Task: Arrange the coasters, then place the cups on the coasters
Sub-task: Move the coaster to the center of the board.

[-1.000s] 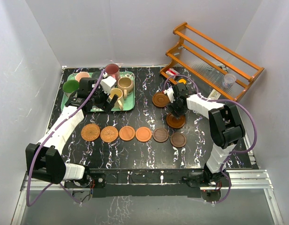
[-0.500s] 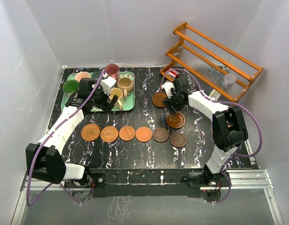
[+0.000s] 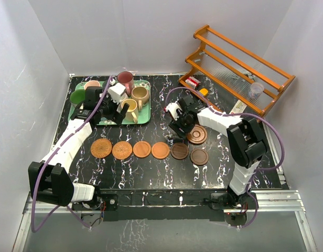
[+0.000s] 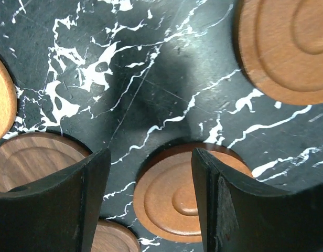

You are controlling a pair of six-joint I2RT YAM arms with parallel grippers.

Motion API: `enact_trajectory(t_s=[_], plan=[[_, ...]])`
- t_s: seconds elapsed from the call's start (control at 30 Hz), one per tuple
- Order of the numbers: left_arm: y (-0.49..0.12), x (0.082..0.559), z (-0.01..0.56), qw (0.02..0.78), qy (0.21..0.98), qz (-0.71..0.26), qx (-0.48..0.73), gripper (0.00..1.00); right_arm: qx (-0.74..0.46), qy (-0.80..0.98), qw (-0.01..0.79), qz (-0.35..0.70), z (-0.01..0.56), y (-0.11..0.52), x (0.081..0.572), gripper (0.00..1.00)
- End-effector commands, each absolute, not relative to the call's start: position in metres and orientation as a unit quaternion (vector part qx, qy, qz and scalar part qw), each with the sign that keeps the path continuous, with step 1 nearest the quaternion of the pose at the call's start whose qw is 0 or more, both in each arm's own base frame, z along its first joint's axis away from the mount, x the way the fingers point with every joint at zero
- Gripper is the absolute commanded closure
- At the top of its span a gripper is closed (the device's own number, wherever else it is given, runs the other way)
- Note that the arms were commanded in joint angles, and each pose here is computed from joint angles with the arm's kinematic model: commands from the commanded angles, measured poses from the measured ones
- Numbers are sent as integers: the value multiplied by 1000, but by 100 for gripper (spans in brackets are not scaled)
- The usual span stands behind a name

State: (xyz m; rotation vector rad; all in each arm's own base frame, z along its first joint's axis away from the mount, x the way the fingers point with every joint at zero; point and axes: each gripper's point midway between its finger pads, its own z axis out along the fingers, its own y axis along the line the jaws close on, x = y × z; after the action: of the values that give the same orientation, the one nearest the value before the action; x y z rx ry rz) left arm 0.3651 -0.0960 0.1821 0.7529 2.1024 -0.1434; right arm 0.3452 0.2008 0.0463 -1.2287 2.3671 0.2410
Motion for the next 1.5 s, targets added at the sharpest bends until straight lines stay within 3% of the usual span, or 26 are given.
enact_trajectory(t_s=[0.0,0.9,1.03,1.23,1.47], plan=[[-94,363,202,468,831,-63,292,1,-461,851,240,80,37,212,348,40],[-87,360,199,473,831,-71,285,1,-530,821,195,84,24,214,290,42],[-87,359,199,473,830,-73,286,1,-516,825,218,74,33,218,304,42],[-86,358,201,475,829,-72,285,1,-468,823,314,68,83,228,354,41],[-85,358,202,478,828,-72,283,1,-407,835,363,70,108,224,415,41]])
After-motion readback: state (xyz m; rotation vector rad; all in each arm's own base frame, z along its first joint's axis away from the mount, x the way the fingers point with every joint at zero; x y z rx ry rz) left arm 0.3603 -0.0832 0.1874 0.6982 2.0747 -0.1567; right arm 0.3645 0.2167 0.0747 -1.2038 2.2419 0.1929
